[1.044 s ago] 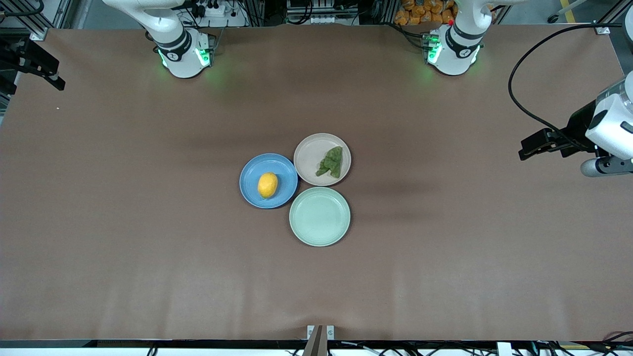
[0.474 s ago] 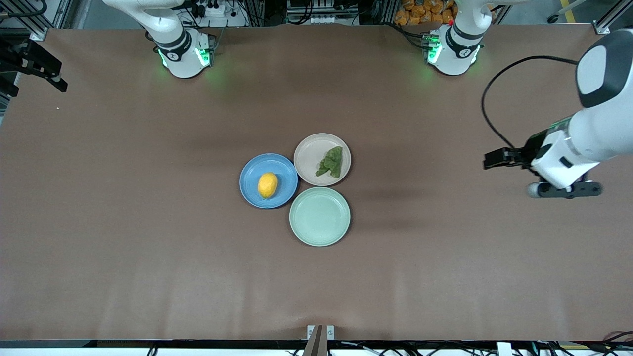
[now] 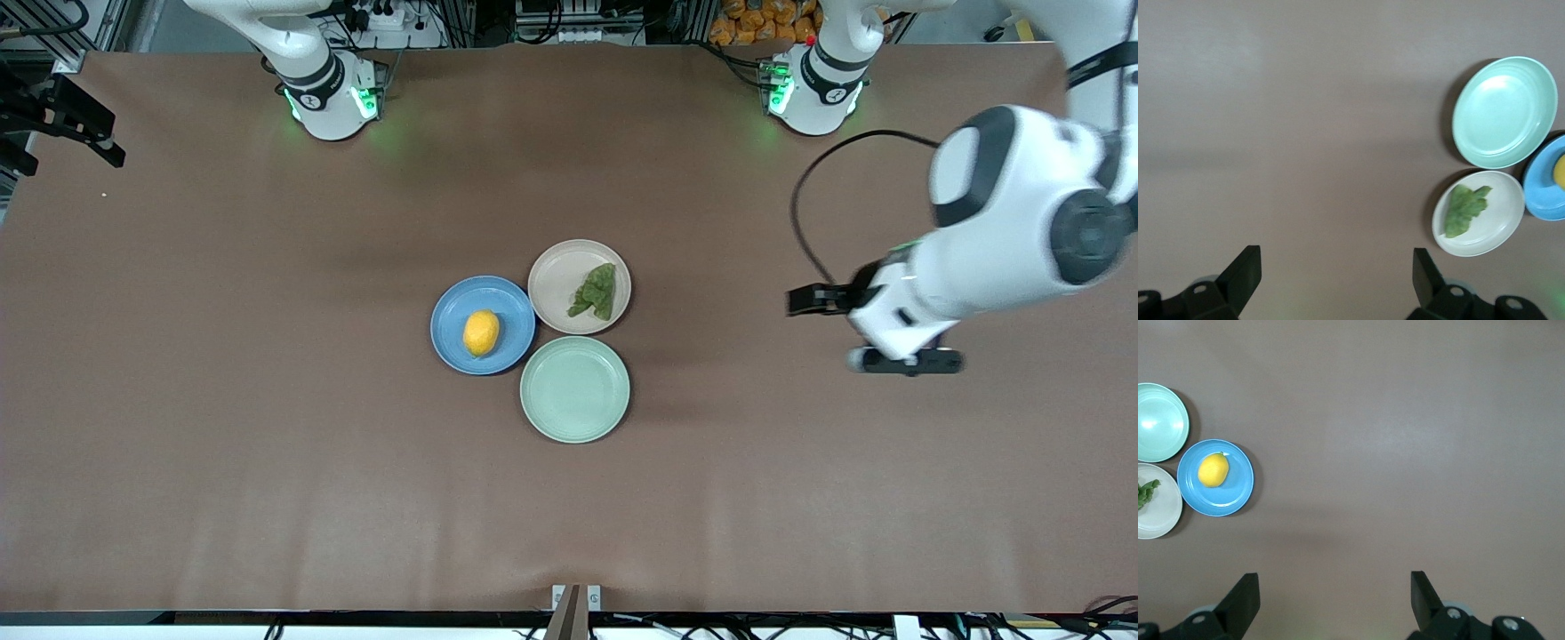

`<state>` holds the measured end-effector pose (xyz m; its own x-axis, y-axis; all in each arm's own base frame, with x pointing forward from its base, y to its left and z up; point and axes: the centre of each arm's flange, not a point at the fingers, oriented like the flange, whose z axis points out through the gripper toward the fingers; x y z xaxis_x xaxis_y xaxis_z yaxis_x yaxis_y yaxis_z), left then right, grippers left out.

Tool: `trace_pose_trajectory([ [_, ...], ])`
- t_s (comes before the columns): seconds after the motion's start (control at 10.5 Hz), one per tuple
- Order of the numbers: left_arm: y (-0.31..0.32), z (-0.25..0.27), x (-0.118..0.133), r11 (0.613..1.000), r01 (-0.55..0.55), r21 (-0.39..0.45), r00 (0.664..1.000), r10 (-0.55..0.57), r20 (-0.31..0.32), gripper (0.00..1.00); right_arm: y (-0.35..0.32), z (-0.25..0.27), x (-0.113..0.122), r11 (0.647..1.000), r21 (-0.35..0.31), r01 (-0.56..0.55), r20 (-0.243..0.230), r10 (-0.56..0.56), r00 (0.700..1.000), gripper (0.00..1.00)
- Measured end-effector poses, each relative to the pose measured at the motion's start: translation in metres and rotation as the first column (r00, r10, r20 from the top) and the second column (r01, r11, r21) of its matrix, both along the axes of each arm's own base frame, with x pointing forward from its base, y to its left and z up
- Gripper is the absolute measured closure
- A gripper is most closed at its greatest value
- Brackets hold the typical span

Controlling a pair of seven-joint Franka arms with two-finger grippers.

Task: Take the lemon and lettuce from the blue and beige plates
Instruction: 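Move the left gripper toward the lettuce on the beige plate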

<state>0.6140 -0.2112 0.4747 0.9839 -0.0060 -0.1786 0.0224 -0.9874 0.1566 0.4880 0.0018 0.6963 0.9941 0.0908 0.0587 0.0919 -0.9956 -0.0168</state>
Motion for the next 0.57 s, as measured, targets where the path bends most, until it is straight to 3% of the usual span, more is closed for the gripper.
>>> trace_pose_trajectory([
  [0.57,-0.112,-0.063,-0.029,0.998,0.047,0.028,0.998,-0.046,-0.051,0.00,0.016,-0.012,0.005,1.000,0.000,-0.031,-0.003,0.031,1.000,0.00],
])
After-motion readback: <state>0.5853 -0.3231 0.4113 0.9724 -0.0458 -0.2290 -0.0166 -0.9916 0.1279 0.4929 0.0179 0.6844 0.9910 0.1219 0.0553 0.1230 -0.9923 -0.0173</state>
